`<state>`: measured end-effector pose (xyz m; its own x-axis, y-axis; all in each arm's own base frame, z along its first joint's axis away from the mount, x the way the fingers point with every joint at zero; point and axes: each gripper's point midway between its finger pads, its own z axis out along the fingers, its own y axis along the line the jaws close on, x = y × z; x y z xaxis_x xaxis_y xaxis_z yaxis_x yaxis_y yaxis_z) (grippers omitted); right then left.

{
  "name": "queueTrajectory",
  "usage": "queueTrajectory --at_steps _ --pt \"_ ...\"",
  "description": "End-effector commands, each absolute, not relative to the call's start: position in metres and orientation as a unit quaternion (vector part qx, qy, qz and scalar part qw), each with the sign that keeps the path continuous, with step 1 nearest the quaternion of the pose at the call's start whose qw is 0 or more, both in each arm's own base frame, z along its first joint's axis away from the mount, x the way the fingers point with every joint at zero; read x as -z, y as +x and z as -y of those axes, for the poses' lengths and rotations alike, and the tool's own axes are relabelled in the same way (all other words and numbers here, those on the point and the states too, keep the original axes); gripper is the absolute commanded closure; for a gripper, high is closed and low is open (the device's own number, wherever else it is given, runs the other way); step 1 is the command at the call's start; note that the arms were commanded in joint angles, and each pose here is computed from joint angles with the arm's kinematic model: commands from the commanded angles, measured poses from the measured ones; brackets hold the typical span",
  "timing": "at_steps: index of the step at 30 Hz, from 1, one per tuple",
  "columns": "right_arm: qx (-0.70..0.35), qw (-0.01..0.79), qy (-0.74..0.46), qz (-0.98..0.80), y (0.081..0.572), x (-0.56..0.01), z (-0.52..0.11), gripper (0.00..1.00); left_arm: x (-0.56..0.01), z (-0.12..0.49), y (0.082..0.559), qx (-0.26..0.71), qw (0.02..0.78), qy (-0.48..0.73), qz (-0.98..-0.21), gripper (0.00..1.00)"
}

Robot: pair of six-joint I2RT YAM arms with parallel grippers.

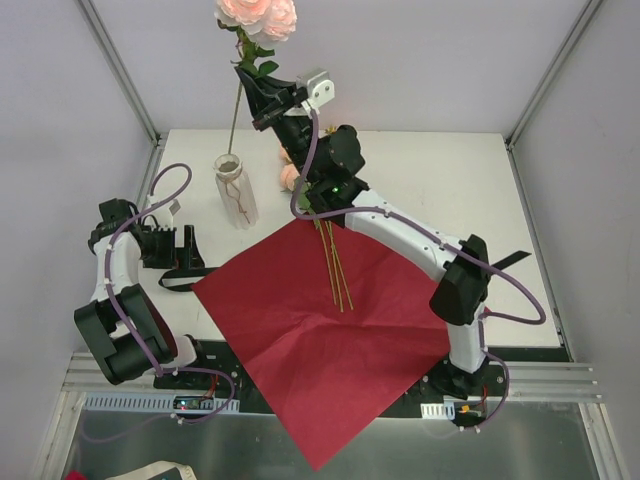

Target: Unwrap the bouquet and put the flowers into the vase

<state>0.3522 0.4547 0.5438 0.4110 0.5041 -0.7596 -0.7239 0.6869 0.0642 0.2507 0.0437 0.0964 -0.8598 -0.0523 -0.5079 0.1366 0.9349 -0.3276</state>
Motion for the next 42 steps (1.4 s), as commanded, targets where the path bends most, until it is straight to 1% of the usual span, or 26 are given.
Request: queueTrajectory --at_steps 1,5,10,19,22,25,26,27,29,35,36,38,39,42 --pt "-0.394 0.856 -0.120 -0.311 0.336 -0.599 -0.445 0.99 -0.100 -0.038 0.249 0.190 0.279 0.035 -0.941 0.01" --pt "-0.399 0.852 -0.122 -0.317 0.347 -0.590 -0.461 0.99 -0.100 -0.038 0.246 0.185 0.280 0.038 -0.941 0.01" --pt "-0.396 0.841 -0.121 -0.349 0.367 -0.556 -0.477 0.99 -0.103 -0.038 0.244 0.175 0.288 0.045 -0.940 0.01" --pt "-0.385 0.824 -0.133 -0.394 0.385 -0.505 -0.492 0.99 -0.106 -0.039 0.244 0.170 0.294 0.050 -0.939 0.01" --pt "-0.385 0.811 -0.139 -0.418 0.392 -0.483 -0.499 0.99 -0.108 -0.039 0.245 0.173 0.296 0.048 -0.938 0.01" --pt "-0.393 0.782 -0.157 -0.458 0.393 -0.450 -0.510 0.99 -0.109 -0.038 0.246 0.175 0.297 0.046 -0.937 0.01" --pt "-0.397 0.767 -0.171 -0.475 0.392 -0.439 -0.514 0.98 -0.109 -0.037 0.246 0.177 0.297 0.045 -0.937 0.01" --pt "-0.402 0.753 -0.178 -0.490 0.392 -0.428 -0.518 0.94 -0.109 -0.038 0.246 0.178 0.296 0.041 -0.938 0.01" --pt "-0.404 0.724 -0.200 -0.522 0.389 -0.409 -0.525 0.92 -0.111 -0.037 0.247 0.180 0.298 0.039 -0.937 0.01" --pt "-0.396 0.674 -0.237 -0.577 0.383 -0.380 -0.528 0.66 -0.115 -0.038 0.250 0.180 0.301 0.033 -0.936 0.01" --pt "-0.395 0.668 -0.240 -0.583 0.382 -0.378 -0.526 0.58 -0.115 -0.038 0.250 0.180 0.300 0.032 -0.936 0.01" --pt "-0.397 0.648 -0.253 -0.599 0.377 -0.374 -0.520 0.50 -0.115 -0.038 0.250 0.179 0.301 0.031 -0.936 0.01" --pt "-0.396 0.641 -0.255 -0.606 0.377 -0.373 -0.516 0.42 -0.116 -0.039 0.250 0.177 0.303 0.031 -0.936 0.01" --pt "-0.394 0.622 -0.261 -0.624 0.372 -0.369 -0.496 0.31 -0.118 -0.040 0.251 0.174 0.304 0.030 -0.936 0.01"
